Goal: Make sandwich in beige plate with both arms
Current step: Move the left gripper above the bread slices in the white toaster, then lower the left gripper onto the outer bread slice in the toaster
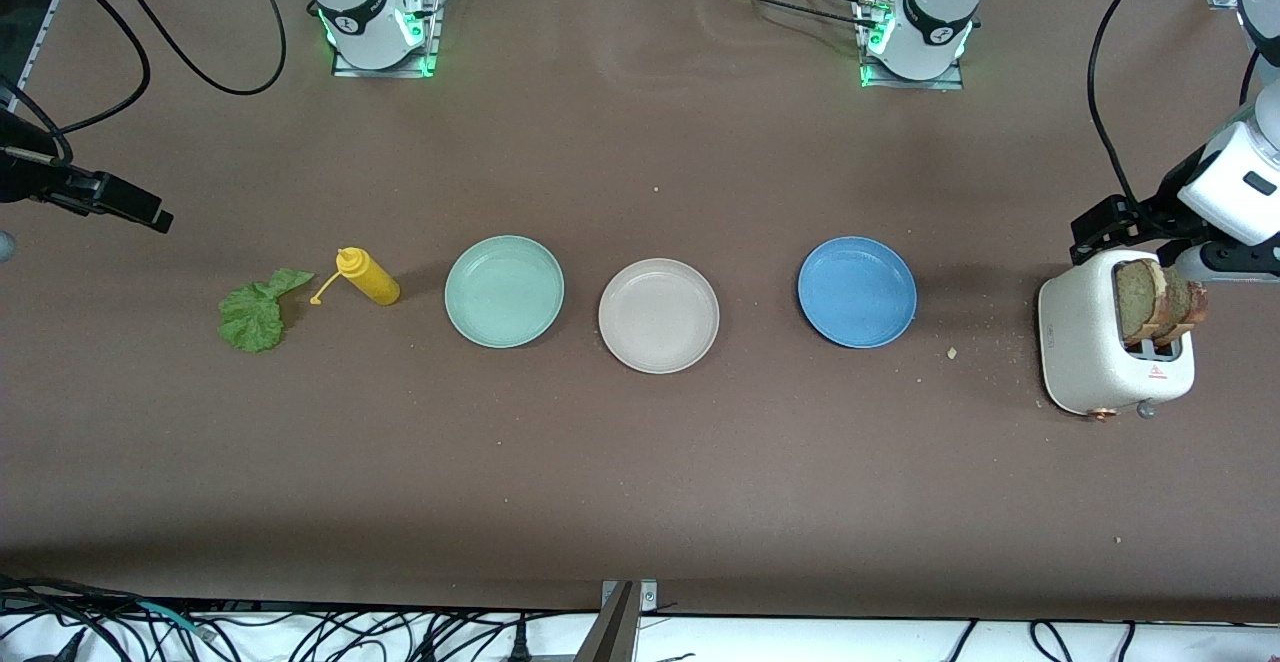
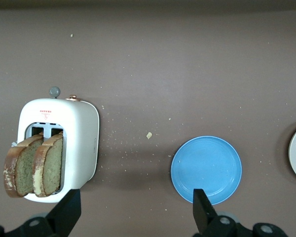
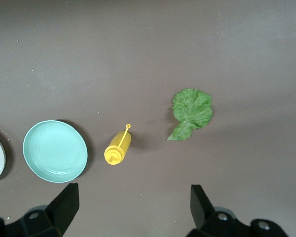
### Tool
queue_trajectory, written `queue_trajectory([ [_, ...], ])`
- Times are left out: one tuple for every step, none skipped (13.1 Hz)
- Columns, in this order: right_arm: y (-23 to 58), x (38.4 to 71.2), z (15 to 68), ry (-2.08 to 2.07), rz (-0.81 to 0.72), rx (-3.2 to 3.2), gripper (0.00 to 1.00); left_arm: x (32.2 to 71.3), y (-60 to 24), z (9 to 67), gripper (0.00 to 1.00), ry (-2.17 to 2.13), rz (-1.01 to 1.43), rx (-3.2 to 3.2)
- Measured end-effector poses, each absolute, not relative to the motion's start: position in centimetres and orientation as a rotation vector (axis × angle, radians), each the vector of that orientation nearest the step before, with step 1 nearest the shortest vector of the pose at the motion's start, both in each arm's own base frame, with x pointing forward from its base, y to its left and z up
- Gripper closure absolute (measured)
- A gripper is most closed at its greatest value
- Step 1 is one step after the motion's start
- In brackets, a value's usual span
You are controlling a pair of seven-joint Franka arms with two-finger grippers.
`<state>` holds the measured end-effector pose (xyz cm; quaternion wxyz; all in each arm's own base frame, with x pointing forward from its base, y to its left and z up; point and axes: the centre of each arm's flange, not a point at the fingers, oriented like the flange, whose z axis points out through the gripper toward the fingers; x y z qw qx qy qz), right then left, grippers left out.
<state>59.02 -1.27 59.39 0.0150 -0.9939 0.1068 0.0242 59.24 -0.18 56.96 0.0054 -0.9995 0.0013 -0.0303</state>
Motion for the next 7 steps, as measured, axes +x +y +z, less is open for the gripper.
queue_trajectory([
  [-1.25, 59.03, 59.39, 0.332, 0.075, -3.093, 0.00, 59.24, -0.16, 56.97, 0.00, 0.004, -0.095, -3.129],
  [-1.25, 59.03, 59.39, 0.332, 0.075, -3.093, 0.00, 59.25, -0.17, 57.02, 0.00, 0.004, -0.097, -3.129],
  [-1.25, 59.03, 59.39, 0.332, 0.075, -3.093, 0.00, 59.26, -0.17, 57.11, 0.00, 0.004, -0.100, -3.129],
  [-1.25, 59.03, 59.39, 0.332, 0.075, -3.093, 0.00, 59.27, -0.18, 57.18, 0.00, 0.004, -0.102, -3.129],
  [-1.24, 59.03, 59.39, 0.332, 0.075, -3.093, 0.00, 59.27, -0.22, 57.19, 0.00, 0.005, -0.102, -3.129],
  [-1.23, 59.03, 59.39, 0.331, 0.075, -3.093, 0.00, 59.27, -0.26, 57.18, 0.00, 0.006, -0.102, -3.129],
  [-1.22, 59.03, 59.39, 0.331, 0.075, -3.093, 0.00, 59.27, -0.25, 57.18, 0.00, 0.006, -0.101, -3.129],
])
